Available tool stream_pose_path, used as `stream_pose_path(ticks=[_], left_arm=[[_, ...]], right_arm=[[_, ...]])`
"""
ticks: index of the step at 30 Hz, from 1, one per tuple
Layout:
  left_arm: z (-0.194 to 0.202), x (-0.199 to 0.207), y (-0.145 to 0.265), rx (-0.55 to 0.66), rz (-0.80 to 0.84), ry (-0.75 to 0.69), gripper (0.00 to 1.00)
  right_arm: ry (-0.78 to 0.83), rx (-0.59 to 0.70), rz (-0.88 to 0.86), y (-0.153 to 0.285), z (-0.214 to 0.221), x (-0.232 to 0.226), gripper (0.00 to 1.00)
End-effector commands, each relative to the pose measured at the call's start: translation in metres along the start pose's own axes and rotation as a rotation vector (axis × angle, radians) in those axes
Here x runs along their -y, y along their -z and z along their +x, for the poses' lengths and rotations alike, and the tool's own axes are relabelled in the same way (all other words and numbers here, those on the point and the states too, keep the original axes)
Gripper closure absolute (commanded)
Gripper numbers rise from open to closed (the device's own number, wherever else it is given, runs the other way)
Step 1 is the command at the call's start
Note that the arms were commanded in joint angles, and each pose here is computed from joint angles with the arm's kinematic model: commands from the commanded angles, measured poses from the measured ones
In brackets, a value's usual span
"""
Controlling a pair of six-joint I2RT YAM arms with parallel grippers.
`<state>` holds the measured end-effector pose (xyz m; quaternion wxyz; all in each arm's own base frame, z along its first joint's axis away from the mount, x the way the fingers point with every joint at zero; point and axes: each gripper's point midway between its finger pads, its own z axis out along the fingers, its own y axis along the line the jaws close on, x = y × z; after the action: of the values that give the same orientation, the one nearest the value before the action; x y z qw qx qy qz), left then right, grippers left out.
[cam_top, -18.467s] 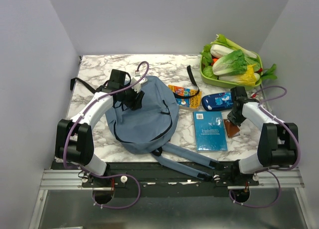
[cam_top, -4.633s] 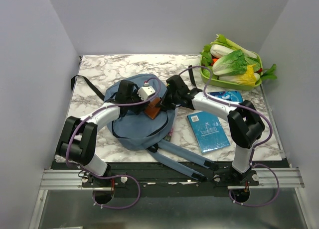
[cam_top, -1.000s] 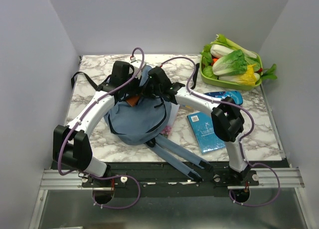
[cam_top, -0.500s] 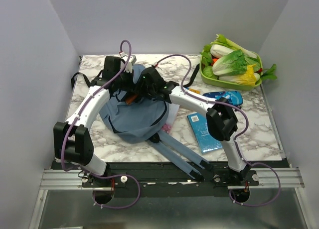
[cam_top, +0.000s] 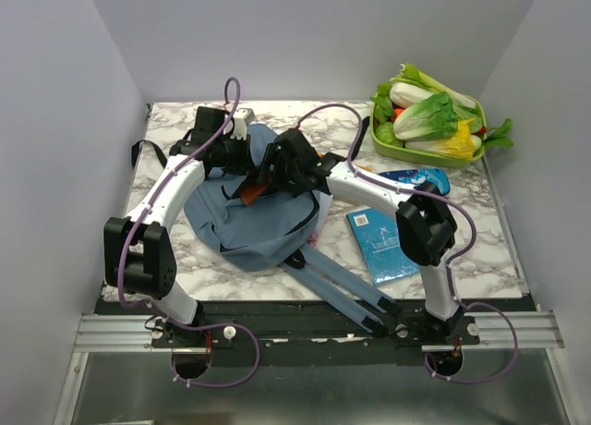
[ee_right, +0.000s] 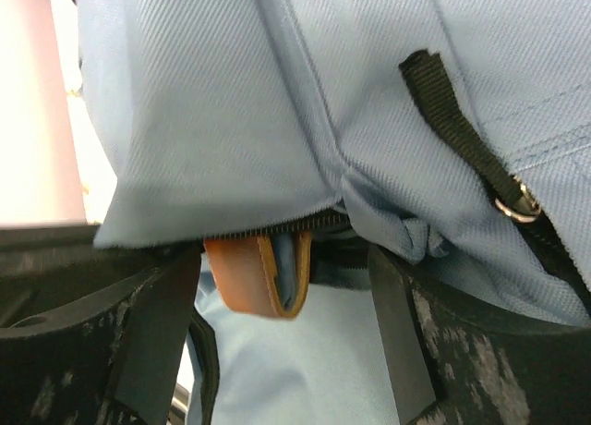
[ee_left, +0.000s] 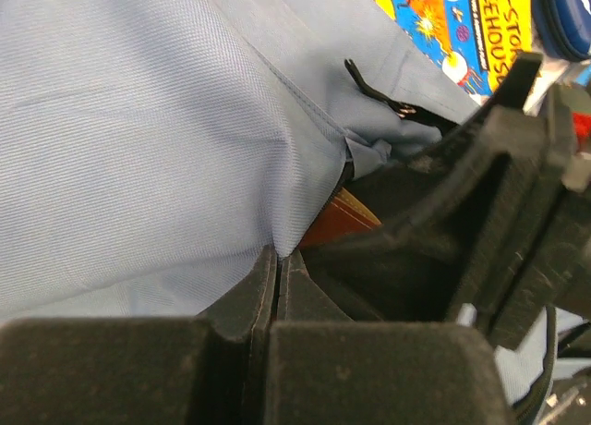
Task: Pack the student bag
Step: Place the personal item in the student bag.
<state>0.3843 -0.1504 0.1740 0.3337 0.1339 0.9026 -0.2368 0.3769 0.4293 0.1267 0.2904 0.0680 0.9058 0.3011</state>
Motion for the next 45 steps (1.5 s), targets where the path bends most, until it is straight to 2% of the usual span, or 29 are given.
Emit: stream_pose_path(ticks=[1,5,8,9,14,15,18,22,25,36,45], left_arm=[[-0.021,-0.009,0.004,0.079,-0.026,0.000,1.00],[-0.019,-0.013,0.002,0.077,-0.037,-0.003,1.00],[-0.020,-0.014,0.001,0.082,-0.040,-0.004,1.00],[-0.021,-0.014,0.001,0.083,-0.040,-0.003,1.00],[-0.021,-0.014,0.001,0.083,-0.043,-0.009,1.00],[-0.020,-0.014,0.001,0.082,-0.043,-0.009,1.00],[-0.018,-0.015,0.001,0.078,-0.047,-0.012,1.00],[-0.019,-0.016,0.001,0.078,-0.051,-0.016,1.00],[-0.020,-0.016,0.001,0.080,-0.050,-0.015,1.00],[-0.022,-0.013,0.005,0.086,-0.043,-0.023,1.00],[-0.019,-0.013,0.003,0.081,-0.038,-0.026,1.00]], right_arm=[[0.125,-0.107,0.046,0.017,0.016,0.018,0.16],[0.172,-0.072,0.003,0.033,0.020,0.026,0.23],[0.162,-0.060,-0.013,0.037,0.024,0.032,0.42],[0.158,-0.051,-0.025,0.037,0.024,0.030,0.53],[0.147,-0.070,-0.088,0.034,0.033,0.026,0.69],[0.147,-0.055,-0.115,0.035,0.030,0.018,0.80],[0.171,-0.021,-0.181,0.041,0.027,-0.002,0.99],[0.222,0.035,-0.323,0.060,0.024,-0.040,1.00],[0.239,0.038,-0.366,0.063,0.024,-0.055,1.00],[0.230,-0.053,-0.242,0.017,0.038,-0.040,0.99],[0.246,-0.040,-0.230,0.024,0.038,-0.031,0.99]])
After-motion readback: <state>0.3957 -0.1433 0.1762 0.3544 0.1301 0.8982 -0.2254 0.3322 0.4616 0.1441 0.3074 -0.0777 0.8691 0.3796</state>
